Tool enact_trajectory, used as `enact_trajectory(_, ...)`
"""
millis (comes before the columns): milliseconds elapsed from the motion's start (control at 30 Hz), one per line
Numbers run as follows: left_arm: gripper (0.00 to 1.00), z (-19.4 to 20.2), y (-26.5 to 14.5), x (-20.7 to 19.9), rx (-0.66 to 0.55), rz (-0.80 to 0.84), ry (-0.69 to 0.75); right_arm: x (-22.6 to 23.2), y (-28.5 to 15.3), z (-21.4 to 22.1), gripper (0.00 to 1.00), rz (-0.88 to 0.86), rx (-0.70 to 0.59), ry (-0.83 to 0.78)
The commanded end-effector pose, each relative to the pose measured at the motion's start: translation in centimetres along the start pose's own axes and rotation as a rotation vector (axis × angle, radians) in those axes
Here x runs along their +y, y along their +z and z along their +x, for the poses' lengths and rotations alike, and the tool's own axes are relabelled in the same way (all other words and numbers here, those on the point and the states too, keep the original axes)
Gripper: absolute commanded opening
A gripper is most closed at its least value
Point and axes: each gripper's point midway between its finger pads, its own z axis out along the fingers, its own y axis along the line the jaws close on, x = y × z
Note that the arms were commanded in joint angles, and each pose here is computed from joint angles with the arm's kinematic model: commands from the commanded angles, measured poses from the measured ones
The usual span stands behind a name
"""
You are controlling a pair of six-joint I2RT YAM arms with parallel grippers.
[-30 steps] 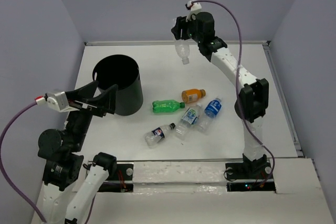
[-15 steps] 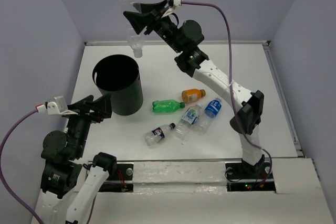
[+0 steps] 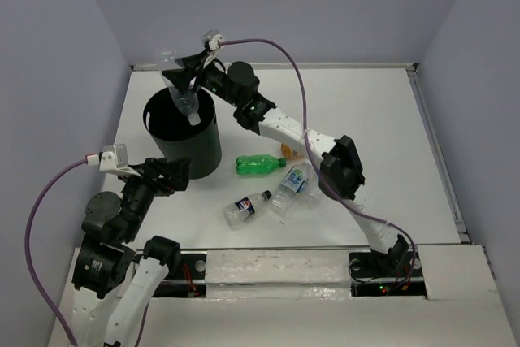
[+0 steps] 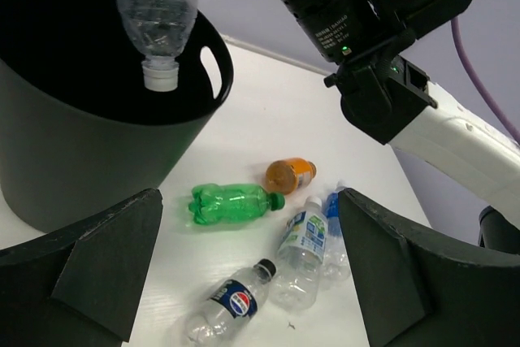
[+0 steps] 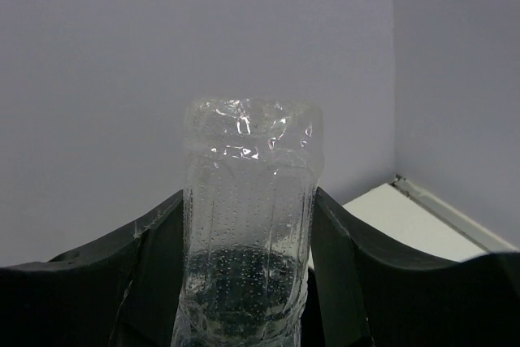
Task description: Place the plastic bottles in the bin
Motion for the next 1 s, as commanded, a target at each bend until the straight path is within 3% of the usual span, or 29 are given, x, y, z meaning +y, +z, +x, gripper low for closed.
enact_trajectory(0,0.99,1.0,0.0,-2.0,0.044,0.114,-0.016,5.5,-0.4,-6.0,0.51,-0.108,-0.112,-0.062)
enact_trajectory(133,0.99,1.1,-0.2,-2.4,0.056,0.139,-0.011,6.3,-1.3,-6.3,0.85,-0.112,-0.107,-0.053)
enact_trajectory(300,0.99,0.7,-0.7,-3.3,0.068,0.182,0.028,6.6,-2.5,-8.6,0.97,-0.079,-0.074,-0.044)
enact_trajectory(400,0.99,1.1,-0.5,-3.8,0.11,0.206,0.06,5.9,-4.0,-8.9,0.97,-0.014,-0.033,-0.04)
enact_trajectory(500,0.99,3.3,0.0,-5.0,0.234,0.291,0.08,4.9,-7.8,-9.6,0.9,0.064,0.016,-0.038)
enact_trajectory(533,0.99,4.9,0.2,-5.5,0.317,0.339,0.08,4.9,-9.9,-12.9,0.88,0.098,-0.02,-0.042)
enact_trajectory(567,0.99,5.8,0.3,-5.6,0.357,0.356,0.077,2.7,-12.4,-9.1,0.83,0.17,0.067,-0.019)
enact_trajectory(600,0.99,6.9,0.4,-5.7,0.403,0.378,0.074,2.0,-14.2,-8.3,0.8,0.196,0.105,-0.004)
enact_trajectory(633,0.99,7.5,0.8,-5.4,0.433,0.372,0.077,1.3,-16.8,-10.9,0.78,0.248,0.069,0.004)
enact_trajectory(667,0.99,8.0,1.0,-5.1,0.449,0.364,0.083,0.1,-20.0,-6.4,0.78,0.316,0.161,0.042)
enact_trajectory(767,0.99,9.5,1.9,-3.8,0.521,0.321,0.118,-1.7,-27.8,-3.2,0.77,0.45,0.227,0.11)
enact_trajectory(867,0.99,11.1,2.8,-2.9,0.618,0.29,0.17,-1.2,-33.7,-0.2,0.77,0.498,0.278,0.185)
enact_trajectory(900,0.99,11.7,3.1,-2.5,0.64,0.271,0.182,-0.7,-33.7,-1.6,0.77,0.488,0.242,0.199)
enact_trajectory(967,0.99,13.1,4.1,-1.4,0.695,0.203,0.218,-0.9,-36.7,0.8,0.77,0.531,0.3,0.217)
